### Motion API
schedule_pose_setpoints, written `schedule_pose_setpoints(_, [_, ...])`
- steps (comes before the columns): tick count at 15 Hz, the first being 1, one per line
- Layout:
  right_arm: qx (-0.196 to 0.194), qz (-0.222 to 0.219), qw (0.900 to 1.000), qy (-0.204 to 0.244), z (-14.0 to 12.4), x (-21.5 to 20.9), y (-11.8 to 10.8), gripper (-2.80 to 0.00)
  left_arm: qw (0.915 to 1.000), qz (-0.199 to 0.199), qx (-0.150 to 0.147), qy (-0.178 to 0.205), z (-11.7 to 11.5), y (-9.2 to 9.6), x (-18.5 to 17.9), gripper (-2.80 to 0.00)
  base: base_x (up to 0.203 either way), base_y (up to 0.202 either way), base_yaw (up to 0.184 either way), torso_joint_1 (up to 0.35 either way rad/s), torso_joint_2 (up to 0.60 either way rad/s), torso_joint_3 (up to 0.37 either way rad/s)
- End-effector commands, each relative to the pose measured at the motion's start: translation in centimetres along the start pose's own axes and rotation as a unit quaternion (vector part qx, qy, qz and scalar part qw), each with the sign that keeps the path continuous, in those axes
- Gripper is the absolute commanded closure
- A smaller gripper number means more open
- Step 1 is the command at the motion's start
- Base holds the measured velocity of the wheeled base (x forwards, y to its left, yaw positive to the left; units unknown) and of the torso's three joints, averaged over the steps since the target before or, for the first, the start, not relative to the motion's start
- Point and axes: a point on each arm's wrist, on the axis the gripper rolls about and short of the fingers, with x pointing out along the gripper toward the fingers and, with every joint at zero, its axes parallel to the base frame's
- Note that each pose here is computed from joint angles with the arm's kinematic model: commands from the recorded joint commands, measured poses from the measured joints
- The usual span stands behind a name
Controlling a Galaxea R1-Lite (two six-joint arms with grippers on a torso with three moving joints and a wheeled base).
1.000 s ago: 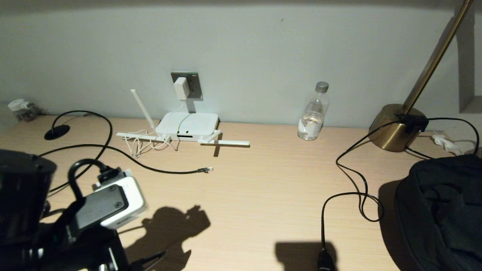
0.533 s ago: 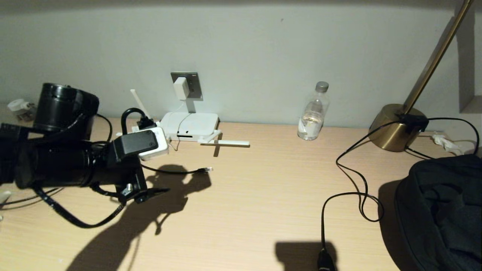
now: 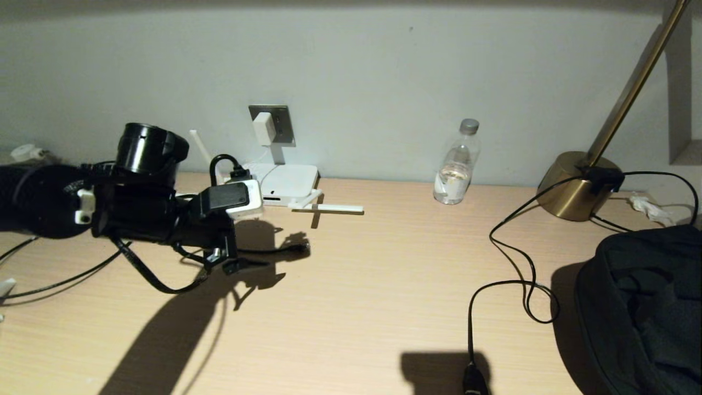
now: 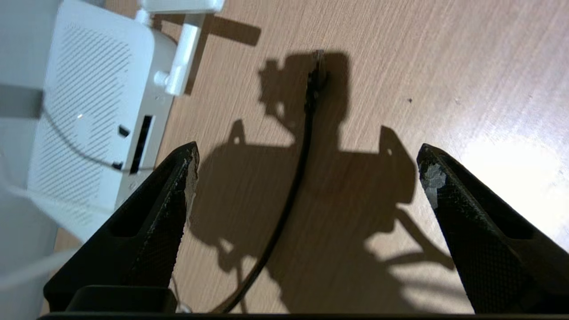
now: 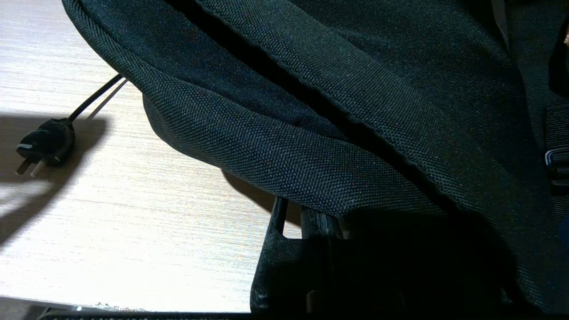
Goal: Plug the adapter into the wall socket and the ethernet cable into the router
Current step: Pick up cable
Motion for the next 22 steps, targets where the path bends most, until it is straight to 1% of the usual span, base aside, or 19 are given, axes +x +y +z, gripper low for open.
schedule_pose_setpoints(1, [0.0, 0.0, 1.0, 0.0, 0.0, 0.0, 0.0, 0.0, 0.9998, -0.02, 0.0, 0.005, -0.4, 0.0, 2.0, -2.8, 0.0, 0.0, 0.0, 0.0, 0.0, 0.0])
schedule_pose_setpoints(4, [0.002, 0.0, 1.0, 0.0, 0.0, 0.0, 0.0, 0.0, 0.999, -0.043, -0.006, 0.009, -1.0, -0.3, 3.8, -2.8, 0.0, 0.0, 0.0, 0.0, 0.0, 0.0])
schedule_pose_setpoints(6, [0.002, 0.0, 1.0, 0.0, 0.0, 0.0, 0.0, 0.0, 0.9982, -0.06, -0.006, 0.0, -0.9, -0.4, 5.1, -2.8, 0.0, 0.0, 0.0, 0.0, 0.0, 0.0])
schedule_pose_setpoints(9, [0.0, 0.0, 1.0, 0.0, 0.0, 0.0, 0.0, 0.0, 0.9978, -0.066, -0.001, -0.01, -0.4, 0.2, 6.9, -2.8, 0.0, 0.0, 0.0, 0.0, 0.0, 0.0])
schedule_pose_setpoints(12, [0.001, 0.0, 1.0, 0.0, 0.0, 0.0, 0.0, 0.0, 0.9967, -0.08, -0.005, -0.012, -0.5, 0.7, 8.1, -2.8, 0.0, 0.0, 0.0, 0.0, 0.0, 0.0])
schedule_pose_setpoints(16, [0.0, 0.0, 1.0, 0.0, 0.0, 0.0, 0.0, 0.0, 0.9947, -0.101, -0.013, -0.016, -0.2, 1.5, 8.4, -2.8, 0.0, 0.0, 0.0, 0.0, 0.0, 0.0])
schedule_pose_setpoints(18, [0.0, 0.0, 1.0, 0.0, 0.0, 0.0, 0.0, 0.0, 0.9929, -0.115, -0.021, -0.022, -0.2, 1.9, 8.6, -2.8, 0.0, 0.0, 0.0, 0.0, 0.0, 0.0])
schedule_pose_setpoints(20, [0.0, 0.0, 1.0, 0.0, 0.0, 0.0, 0.0, 0.0, 0.9907, -0.131, -0.032, -0.019, -0.5, 2.3, 8.5, -2.8, 0.0, 0.0, 0.0, 0.0, 0.0, 0.0])
schedule_pose_setpoints(21, [0.0, 0.0, 1.0, 0.0, 0.0, 0.0, 0.0, 0.0, 0.99, -0.136, -0.034, -0.019, -0.4, 2.6, 8.4, 0.0, 0.0, 0.0, 0.0, 0.0, 0.0, 0.0])
schedule_pose_setpoints(22, [0.0, 0.0, 1.0, 0.0, 0.0, 0.0, 0.0, 0.0, 0.9898, -0.136, -0.036, -0.02, -0.3, 3.0, 8.5, 0.0, 0.0, 0.0, 0.0, 0.0, 0.0, 0.0])
